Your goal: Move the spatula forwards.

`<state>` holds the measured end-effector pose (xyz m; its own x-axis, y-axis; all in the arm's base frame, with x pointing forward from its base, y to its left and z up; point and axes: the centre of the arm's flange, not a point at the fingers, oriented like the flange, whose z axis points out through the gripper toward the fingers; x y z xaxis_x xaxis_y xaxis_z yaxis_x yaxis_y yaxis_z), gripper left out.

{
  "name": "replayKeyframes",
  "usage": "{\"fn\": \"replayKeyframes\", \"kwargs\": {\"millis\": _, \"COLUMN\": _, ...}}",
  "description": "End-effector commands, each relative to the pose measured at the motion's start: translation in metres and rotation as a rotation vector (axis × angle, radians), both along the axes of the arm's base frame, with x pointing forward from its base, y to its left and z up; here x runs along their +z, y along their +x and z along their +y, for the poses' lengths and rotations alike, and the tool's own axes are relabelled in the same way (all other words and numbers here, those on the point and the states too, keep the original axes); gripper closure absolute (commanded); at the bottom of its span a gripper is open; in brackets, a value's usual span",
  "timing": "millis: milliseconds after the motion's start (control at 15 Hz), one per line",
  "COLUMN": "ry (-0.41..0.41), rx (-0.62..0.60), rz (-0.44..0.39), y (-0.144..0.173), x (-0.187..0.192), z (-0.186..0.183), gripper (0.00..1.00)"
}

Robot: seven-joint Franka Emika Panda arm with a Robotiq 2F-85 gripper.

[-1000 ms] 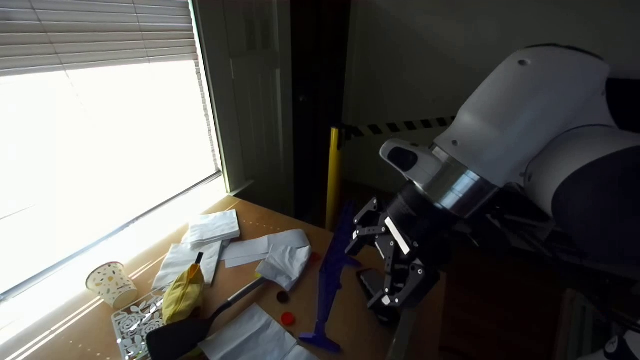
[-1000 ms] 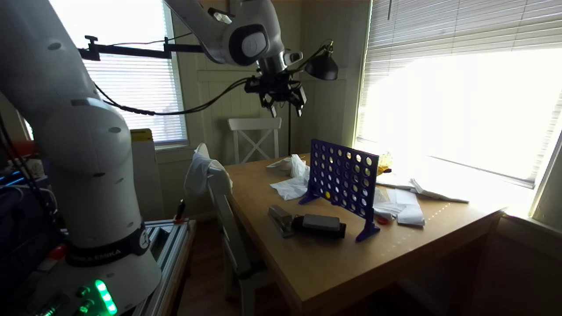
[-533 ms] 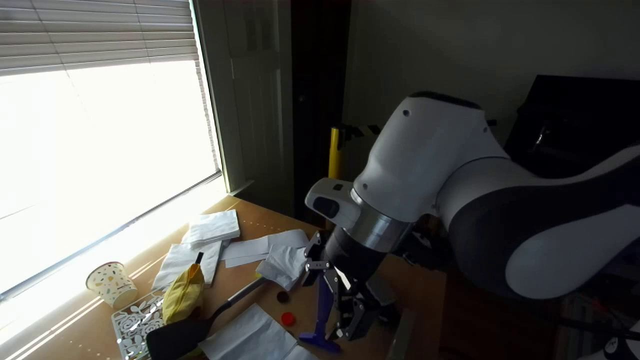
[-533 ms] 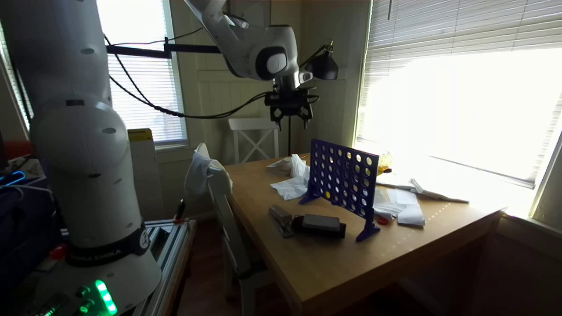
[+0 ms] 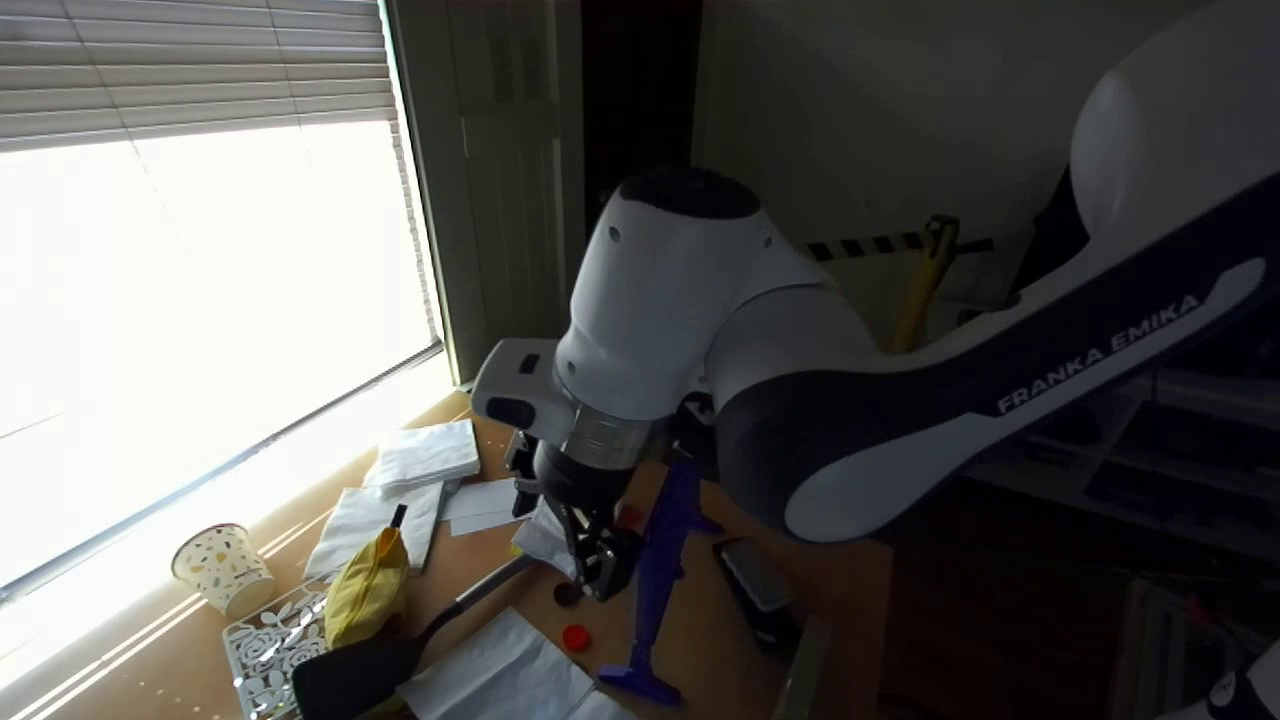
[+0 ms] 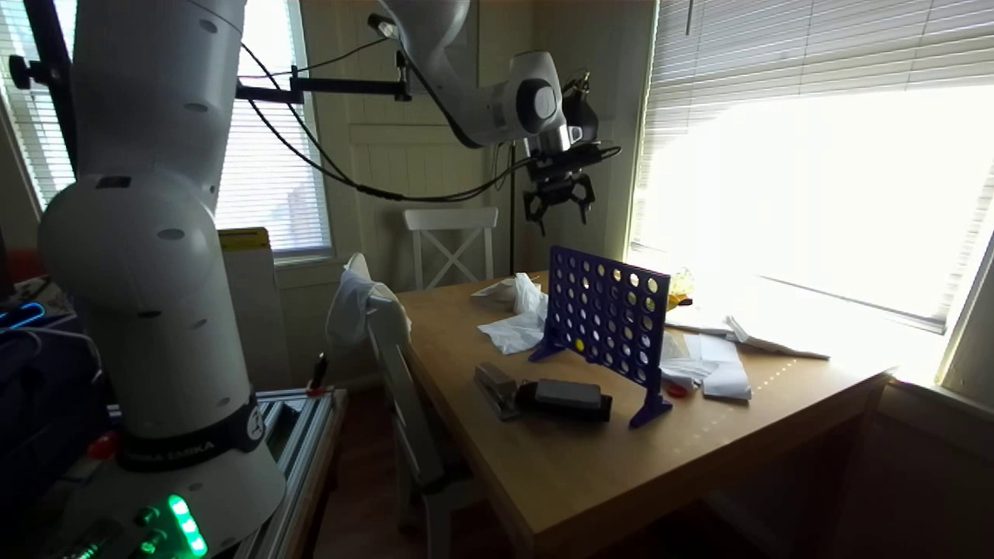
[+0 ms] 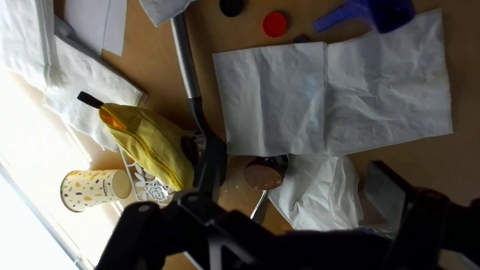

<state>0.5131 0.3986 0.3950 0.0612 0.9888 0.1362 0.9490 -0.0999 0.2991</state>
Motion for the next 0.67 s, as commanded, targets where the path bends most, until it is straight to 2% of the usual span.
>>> {"fn": "replayKeyframes", "kwargs": {"millis": 0, "ry": -0.077, "rx": 0.124, "rz": -0.072, "y": 0.048, "x": -0.018, "z": 0.036, "gripper": 0.0}}
{"fn": "replayKeyframes", "kwargs": {"millis": 200, "ry": -0.103, "rx": 0.167, "rz": -0.117, "y": 0.069, "x": -0.044, "z": 0.045, "gripper": 0.0}}
{"fn": "replayKeyframes", "kwargs": {"millis": 333, "ry": -0.073, "rx": 0.143, "rz": -0.103, "y": 0.08, "x": -0.061, "z": 0.051, "gripper": 0.0}}
{"fn": "replayKeyframes", "kwargs": {"millis": 400, "ry": -0.084, "rx": 0.131, "rz": -0.084, "y": 0.051, "x": -0.048, "z": 0.03, "gripper": 0.0}}
{"fn": "replayKeyframes", "kwargs": {"millis": 600, "ry": -0.073, "rx": 0.126, "rz": -0.076, "y": 0.064, "x": -0.064, "z": 0.036, "gripper": 0.0}}
